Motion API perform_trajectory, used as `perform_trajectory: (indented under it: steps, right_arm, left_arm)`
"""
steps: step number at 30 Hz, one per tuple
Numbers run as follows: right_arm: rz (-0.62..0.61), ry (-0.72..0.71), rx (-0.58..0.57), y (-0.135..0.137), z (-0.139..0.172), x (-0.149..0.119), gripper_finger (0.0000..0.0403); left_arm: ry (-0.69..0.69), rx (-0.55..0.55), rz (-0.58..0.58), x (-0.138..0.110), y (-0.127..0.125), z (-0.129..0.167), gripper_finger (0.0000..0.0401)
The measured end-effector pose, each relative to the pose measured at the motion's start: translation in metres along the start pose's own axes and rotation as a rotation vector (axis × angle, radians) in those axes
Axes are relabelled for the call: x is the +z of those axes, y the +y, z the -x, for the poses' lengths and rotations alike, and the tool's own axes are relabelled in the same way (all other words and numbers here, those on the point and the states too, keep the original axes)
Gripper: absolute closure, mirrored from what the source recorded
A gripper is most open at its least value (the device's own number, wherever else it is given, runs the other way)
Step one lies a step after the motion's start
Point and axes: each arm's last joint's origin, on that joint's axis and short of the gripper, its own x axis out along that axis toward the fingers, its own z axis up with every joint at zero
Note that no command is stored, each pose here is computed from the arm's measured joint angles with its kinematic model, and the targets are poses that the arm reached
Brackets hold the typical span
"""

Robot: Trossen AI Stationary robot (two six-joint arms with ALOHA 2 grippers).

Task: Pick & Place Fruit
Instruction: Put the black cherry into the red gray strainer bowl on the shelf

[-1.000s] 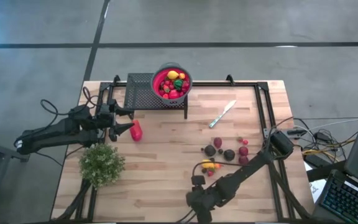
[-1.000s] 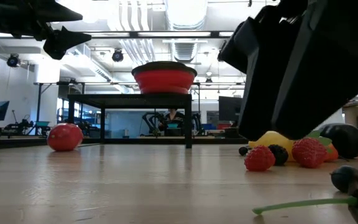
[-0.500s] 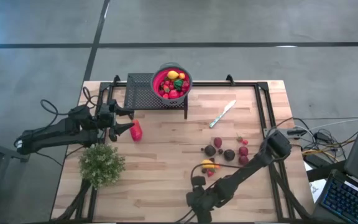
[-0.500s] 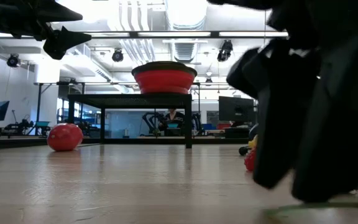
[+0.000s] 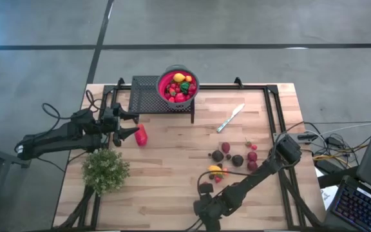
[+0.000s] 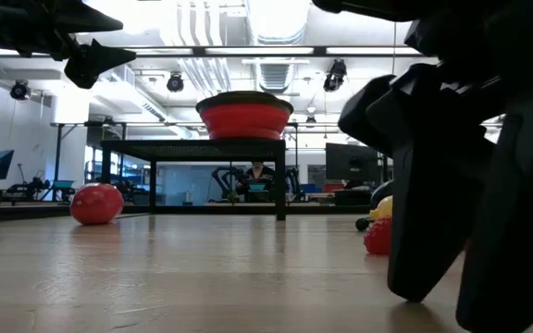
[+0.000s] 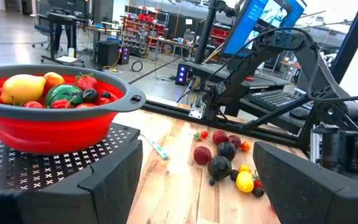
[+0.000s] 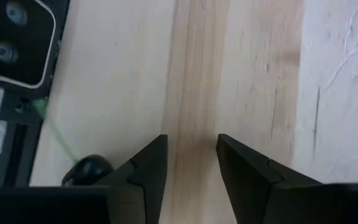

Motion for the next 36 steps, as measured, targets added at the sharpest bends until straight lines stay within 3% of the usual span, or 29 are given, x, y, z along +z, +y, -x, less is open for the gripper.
perform_trajectory:
  steps: [10, 17, 21, 30, 36]
  right_arm:
    - [0.217, -0.058, 0.054, 0.007, 0.031, 0.018, 0.0284]
    - [0.415, 0.015, 0.203, 0.026, 0.047, 0.013, 0.0254]
    - [0.500, 0.023, 0.226, 0.037, 0.047, 0.004, 0.0231]
    - [0.516, -0.047, 0.211, 0.045, 0.033, 0.004, 0.0186]
    - [0.514, -0.051, 0.110, 0.042, 0.027, 0.002, 0.0174]
  left_arm:
    - [0.000, 0.000, 0.000, 0.000, 0.000, 0.000, 0.0089]
    - [0.000, 0.000, 0.000, 0.000, 0.000, 0.000, 0.0089]
    - [0.001, 0.000, 0.000, 0.000, 0.000, 0.000, 0.0089]
    - [0.001, 0.000, 0.000, 0.000, 0.000, 0.000, 0.0089]
    - [0.001, 0.000, 0.000, 0.000, 0.000, 0.000, 0.0089]
